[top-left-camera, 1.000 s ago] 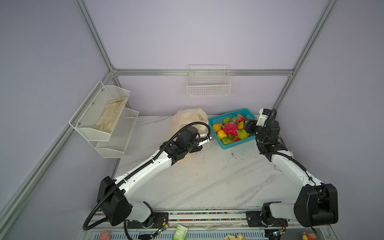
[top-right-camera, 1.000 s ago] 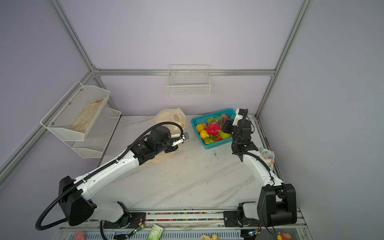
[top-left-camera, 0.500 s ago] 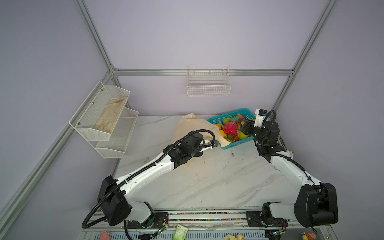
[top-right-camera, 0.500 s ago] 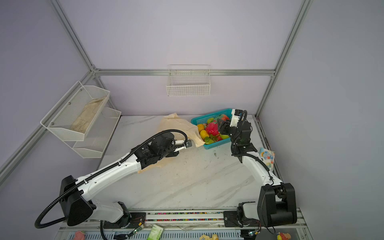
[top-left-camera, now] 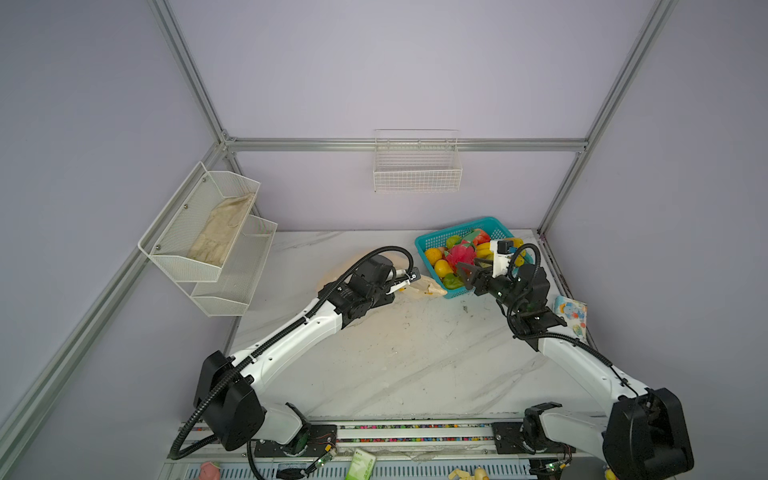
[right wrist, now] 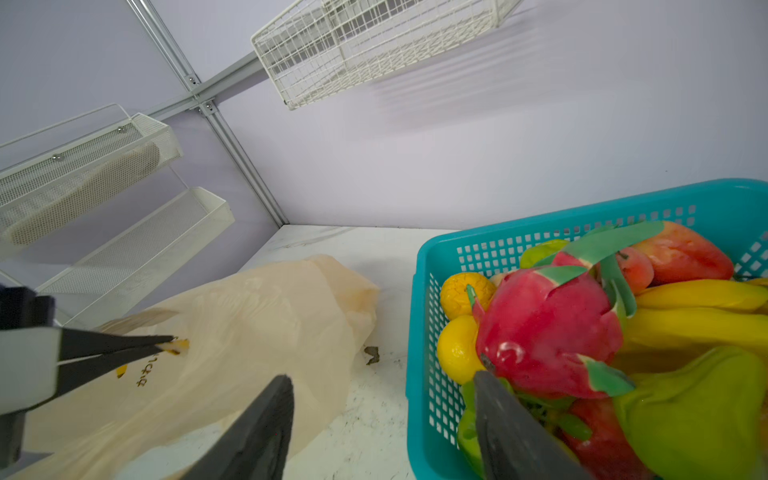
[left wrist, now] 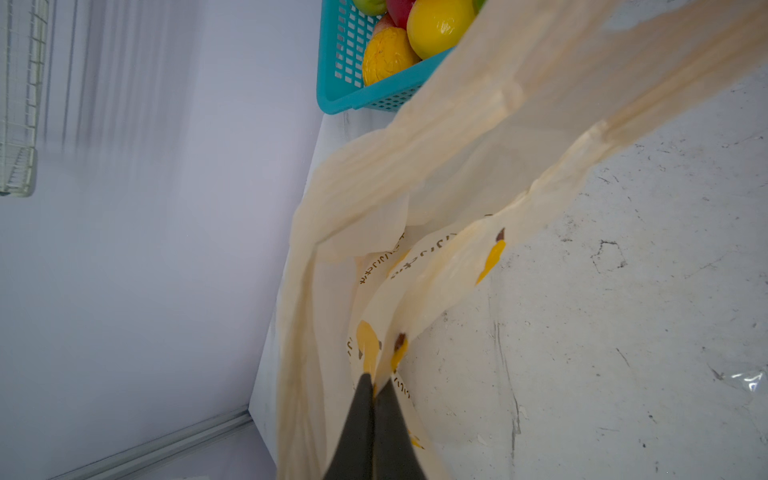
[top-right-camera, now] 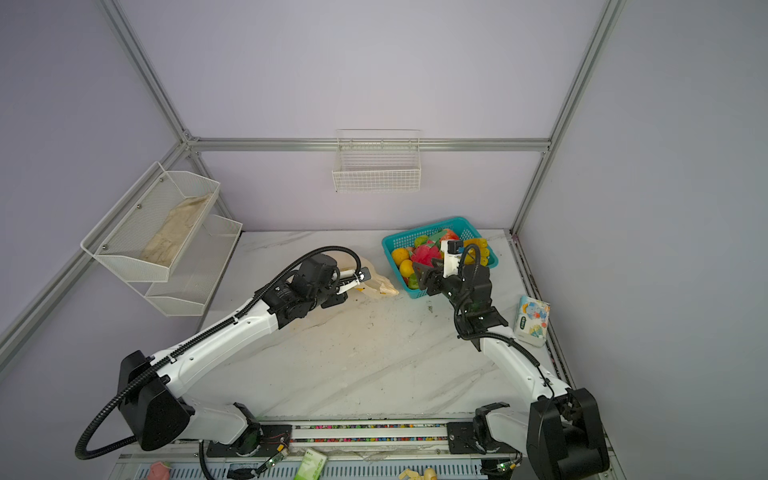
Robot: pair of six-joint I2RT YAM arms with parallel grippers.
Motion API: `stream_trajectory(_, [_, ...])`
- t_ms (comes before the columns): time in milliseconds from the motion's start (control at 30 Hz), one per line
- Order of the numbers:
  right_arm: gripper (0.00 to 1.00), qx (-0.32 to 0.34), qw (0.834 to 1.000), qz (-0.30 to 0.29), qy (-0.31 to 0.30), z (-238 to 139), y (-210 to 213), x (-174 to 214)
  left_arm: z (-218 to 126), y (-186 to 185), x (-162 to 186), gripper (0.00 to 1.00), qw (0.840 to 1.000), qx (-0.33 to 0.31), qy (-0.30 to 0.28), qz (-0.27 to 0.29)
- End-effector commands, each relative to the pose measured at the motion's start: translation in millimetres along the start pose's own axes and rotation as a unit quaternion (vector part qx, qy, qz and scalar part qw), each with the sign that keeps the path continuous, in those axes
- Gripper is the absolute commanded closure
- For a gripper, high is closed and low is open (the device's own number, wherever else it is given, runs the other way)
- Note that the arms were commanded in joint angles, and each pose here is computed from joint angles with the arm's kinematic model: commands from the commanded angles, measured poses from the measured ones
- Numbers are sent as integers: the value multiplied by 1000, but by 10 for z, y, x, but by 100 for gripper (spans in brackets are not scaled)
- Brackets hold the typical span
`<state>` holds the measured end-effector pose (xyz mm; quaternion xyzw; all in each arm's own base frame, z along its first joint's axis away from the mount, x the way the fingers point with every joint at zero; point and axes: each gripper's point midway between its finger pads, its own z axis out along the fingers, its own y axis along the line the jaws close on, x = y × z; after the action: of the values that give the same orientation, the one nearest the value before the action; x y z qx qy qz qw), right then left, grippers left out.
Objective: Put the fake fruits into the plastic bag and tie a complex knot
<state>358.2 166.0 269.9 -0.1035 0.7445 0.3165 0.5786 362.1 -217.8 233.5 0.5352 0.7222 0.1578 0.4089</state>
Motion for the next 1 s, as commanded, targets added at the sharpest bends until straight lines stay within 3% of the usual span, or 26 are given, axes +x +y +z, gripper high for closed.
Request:
stream_trajectory(0, [27, 7, 1000, 6, 25, -132, 87, 132, 94, 51, -114, 100, 998, 7, -26, -59])
stream_trajectory(200, [24, -4, 999, 1, 54, -284, 258, 463, 175, 70, -170, 100, 995, 16, -37, -93])
stream_trajectory(367, [18, -22, 999, 3, 33, -350, 326, 566, 187, 67, -189, 100, 993, 22, -43, -108])
stream_trajectory(533, [11, -46, 998, -20, 24, -230, 498, 605, 203, 22, -175, 100, 992, 30, -43, -114])
stream_trajectory(700, [9, -44, 998, -32, 14, 49, 585, 588, 203, -12, -176, 100, 991, 37, -48, -118])
stream_trajectory(767, [12, -49, 998, -34, 10, 186, 631, 572, 206, -41, -182, 100, 991, 42, -50, -118])
stream_trajectory(833, [23, -40, 999, -33, 2, 305, 628, 539, 209, -65, -171, 100, 991, 46, -50, -118])
stream_trajectory(967, [60, -22, 999, -26, -17, 415, 575, 449, 194, -128, -127, 100, 990, 53, -51, -119])
